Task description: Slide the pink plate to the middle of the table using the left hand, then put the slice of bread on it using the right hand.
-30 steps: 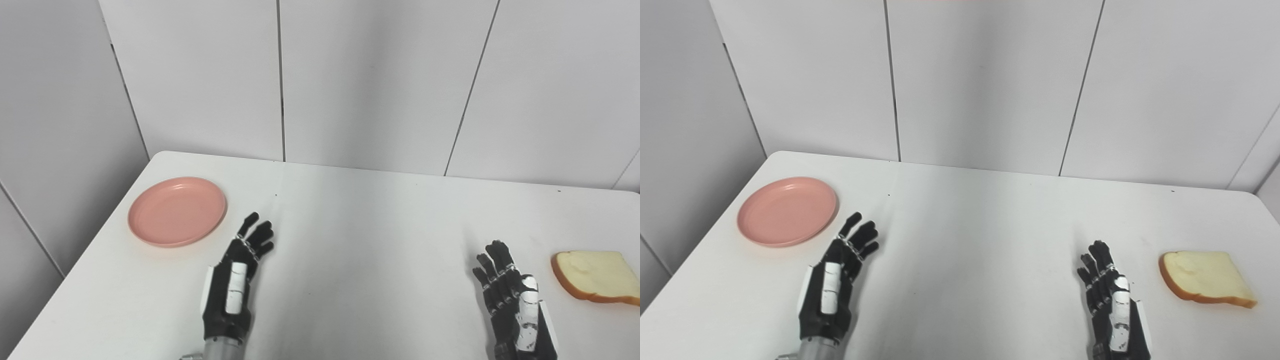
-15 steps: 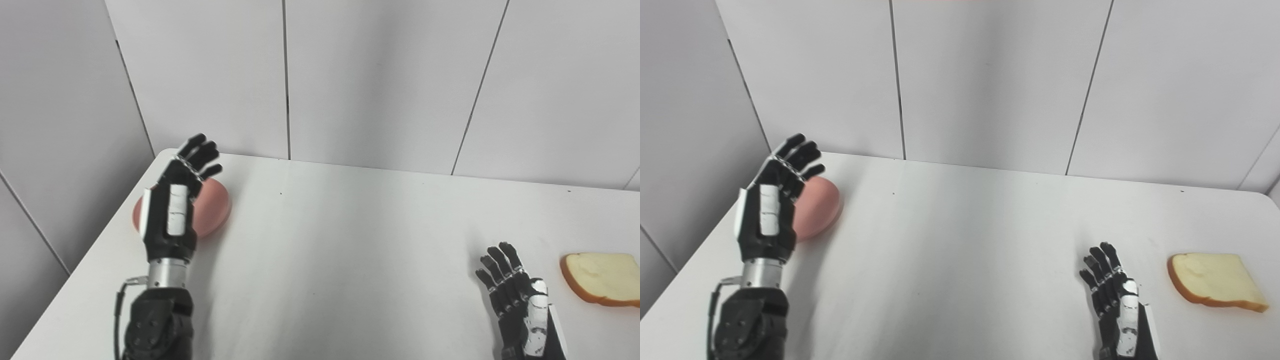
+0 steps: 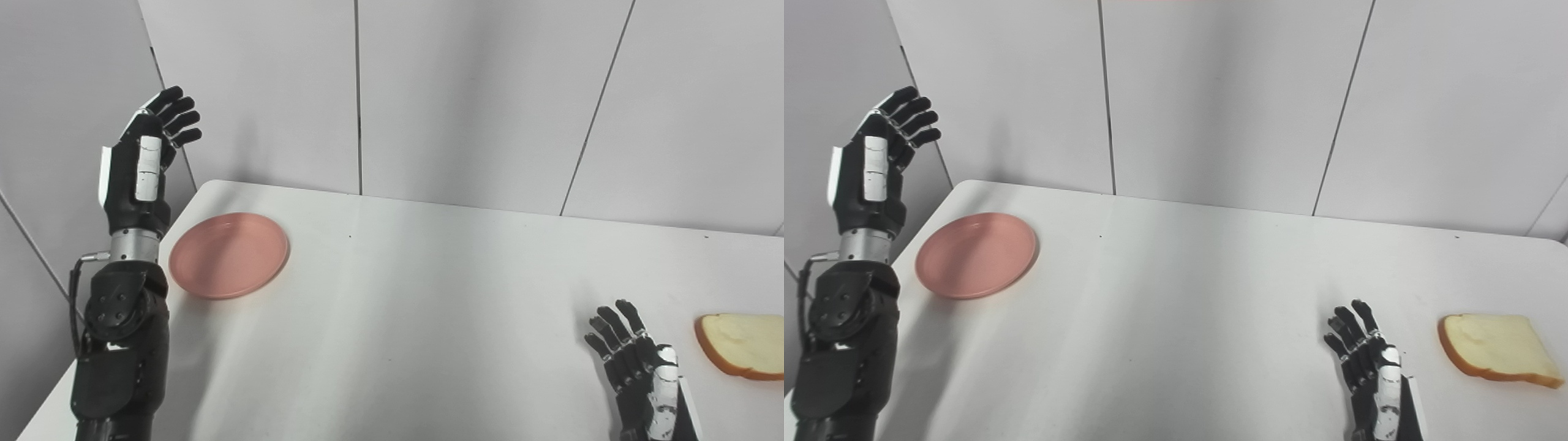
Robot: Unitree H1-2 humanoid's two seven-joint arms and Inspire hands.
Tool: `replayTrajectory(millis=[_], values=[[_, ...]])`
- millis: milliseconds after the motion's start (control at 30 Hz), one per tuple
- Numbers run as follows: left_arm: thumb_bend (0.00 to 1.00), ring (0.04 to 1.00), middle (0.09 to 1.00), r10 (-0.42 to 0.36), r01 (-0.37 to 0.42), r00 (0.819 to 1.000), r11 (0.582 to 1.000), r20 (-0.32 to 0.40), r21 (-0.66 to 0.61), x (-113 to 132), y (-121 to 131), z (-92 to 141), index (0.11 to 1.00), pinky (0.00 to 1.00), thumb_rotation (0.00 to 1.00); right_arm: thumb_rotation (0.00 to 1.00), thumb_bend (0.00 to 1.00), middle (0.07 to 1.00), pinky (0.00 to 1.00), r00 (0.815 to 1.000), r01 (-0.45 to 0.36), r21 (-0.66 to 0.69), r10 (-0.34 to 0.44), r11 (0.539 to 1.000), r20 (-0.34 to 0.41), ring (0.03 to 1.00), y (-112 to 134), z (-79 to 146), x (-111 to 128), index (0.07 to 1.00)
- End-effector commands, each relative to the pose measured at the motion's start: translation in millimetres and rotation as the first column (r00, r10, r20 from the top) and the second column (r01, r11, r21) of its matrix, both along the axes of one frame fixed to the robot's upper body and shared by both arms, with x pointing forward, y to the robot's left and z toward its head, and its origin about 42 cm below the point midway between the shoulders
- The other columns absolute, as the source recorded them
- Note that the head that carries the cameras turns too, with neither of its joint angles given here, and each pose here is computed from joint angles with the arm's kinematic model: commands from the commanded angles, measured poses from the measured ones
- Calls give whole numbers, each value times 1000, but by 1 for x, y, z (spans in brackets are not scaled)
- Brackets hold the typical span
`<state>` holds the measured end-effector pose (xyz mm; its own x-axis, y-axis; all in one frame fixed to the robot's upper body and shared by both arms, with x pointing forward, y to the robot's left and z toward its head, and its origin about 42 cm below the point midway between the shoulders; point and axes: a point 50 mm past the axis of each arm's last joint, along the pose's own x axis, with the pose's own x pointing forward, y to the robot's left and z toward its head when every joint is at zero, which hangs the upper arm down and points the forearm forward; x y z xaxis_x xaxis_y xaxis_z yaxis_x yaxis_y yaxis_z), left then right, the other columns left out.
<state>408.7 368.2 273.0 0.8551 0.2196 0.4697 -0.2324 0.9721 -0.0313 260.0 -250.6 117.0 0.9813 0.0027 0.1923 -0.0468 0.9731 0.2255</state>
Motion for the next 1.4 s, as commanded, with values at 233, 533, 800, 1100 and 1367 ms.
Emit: replayTrajectory(millis=[233, 533, 800, 1100, 1367], values=[[1000, 798, 813, 24, -22, 999, 997, 31, -70, 20, 37, 19, 776, 710, 880, 1000, 639, 830, 849, 982, 11, -7, -12, 1000, -187, 856, -10, -43, -31, 855], [1000, 777, 790, 113, -118, 992, 986, -46, -117, 43, 59, -16, 757, 716, 889, 1000, 640, 827, 832, 982, 12, -8, -14, 1000, -187, 843, -9, -42, -33, 818], [981, 768, 761, 174, -199, 971, 968, -163, -153, 53, 76, -45, 710, 724, 830, 1000, 662, 822, 818, 982, 13, -17, -16, 1000, -188, 831, -10, -42, -34, 807], [986, 795, 782, 150, -197, 951, 968, -271, -153, 60, 78, -58, 725, 771, 834, 1000, 673, 810, 799, 982, 18, -17, -21, 1000, -190, 821, -10, -40, -35, 783], [954, 803, 790, 182, -227, 927, 969, -327, -103, 59, 84, -69, 718, 746, 874, 1000, 672, 804, 787, 983, 10, -22, -14, 1000, -185, 812, -8, -40, -34, 756]])
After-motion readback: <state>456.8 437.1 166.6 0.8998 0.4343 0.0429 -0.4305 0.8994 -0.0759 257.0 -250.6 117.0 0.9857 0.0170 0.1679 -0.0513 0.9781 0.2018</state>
